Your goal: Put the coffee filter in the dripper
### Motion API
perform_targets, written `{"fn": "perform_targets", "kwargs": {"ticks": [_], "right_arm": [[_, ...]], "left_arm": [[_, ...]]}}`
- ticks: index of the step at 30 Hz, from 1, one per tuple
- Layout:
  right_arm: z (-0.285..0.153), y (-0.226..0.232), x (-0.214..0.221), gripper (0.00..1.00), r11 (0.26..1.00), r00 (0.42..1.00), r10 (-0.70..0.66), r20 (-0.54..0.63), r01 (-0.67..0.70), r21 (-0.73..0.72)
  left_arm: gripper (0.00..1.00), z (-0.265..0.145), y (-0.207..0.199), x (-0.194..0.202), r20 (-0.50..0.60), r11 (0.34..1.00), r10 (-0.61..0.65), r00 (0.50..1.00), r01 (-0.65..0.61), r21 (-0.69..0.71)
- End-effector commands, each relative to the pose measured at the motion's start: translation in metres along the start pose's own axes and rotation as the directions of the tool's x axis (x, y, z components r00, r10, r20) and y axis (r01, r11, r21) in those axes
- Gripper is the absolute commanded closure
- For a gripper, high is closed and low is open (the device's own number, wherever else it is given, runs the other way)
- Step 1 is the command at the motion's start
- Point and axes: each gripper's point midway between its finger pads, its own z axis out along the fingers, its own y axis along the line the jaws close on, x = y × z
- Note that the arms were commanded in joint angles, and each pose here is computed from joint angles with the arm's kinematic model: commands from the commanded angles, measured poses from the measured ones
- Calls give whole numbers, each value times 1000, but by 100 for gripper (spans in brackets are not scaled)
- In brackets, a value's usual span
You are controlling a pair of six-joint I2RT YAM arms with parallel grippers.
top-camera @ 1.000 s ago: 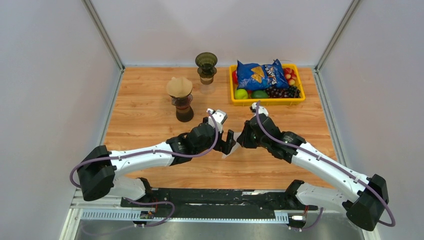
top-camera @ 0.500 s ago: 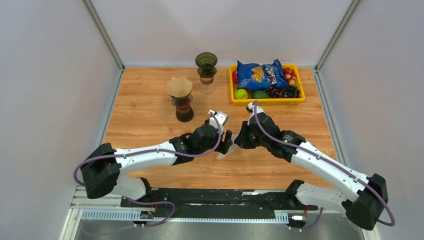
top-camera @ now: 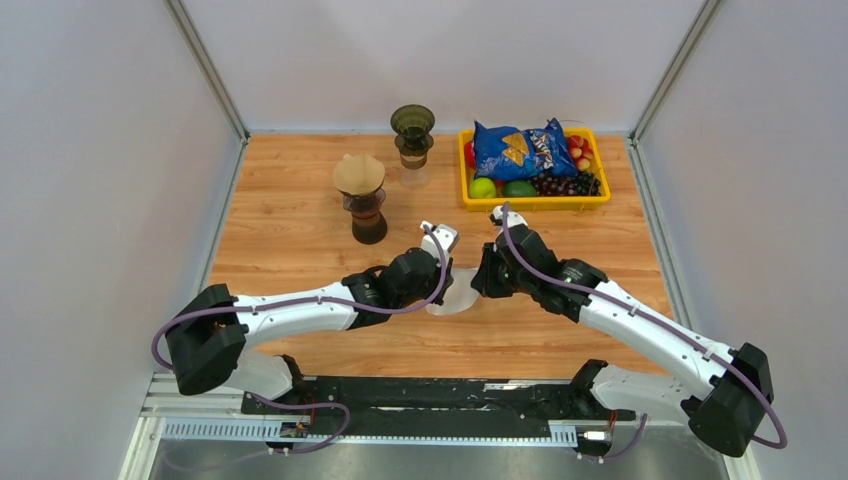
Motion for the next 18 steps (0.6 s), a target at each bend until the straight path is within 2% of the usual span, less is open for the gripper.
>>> {"fn": "perform_targets", "kwargs": {"ticks": [1,4,8,15,18], "right_arm": [[-6,-7,-20,95,998,997,-19,76,15,55],[-4,-10,-18,91,998,997,-23,74,18,67],[-2,-17,-21,79,995,995,-12,99,2,102],[8,-3,-26,69,997,985,73,159,-76,9],[13,-4,-28,67,994,979,102,174,-107,18]], "left_arm": [[82,-2,-4,-27,69,1000,-18,997,19,-12],[92,-1,-1,-29,70,999,-37,997,39,-36],[99,-1,-1,-35,82,994,-88,993,93,-53],[100,2,-6,-43,121,982,-177,977,183,-40],[100,2,-6,-45,129,975,-212,969,219,-39]]}}
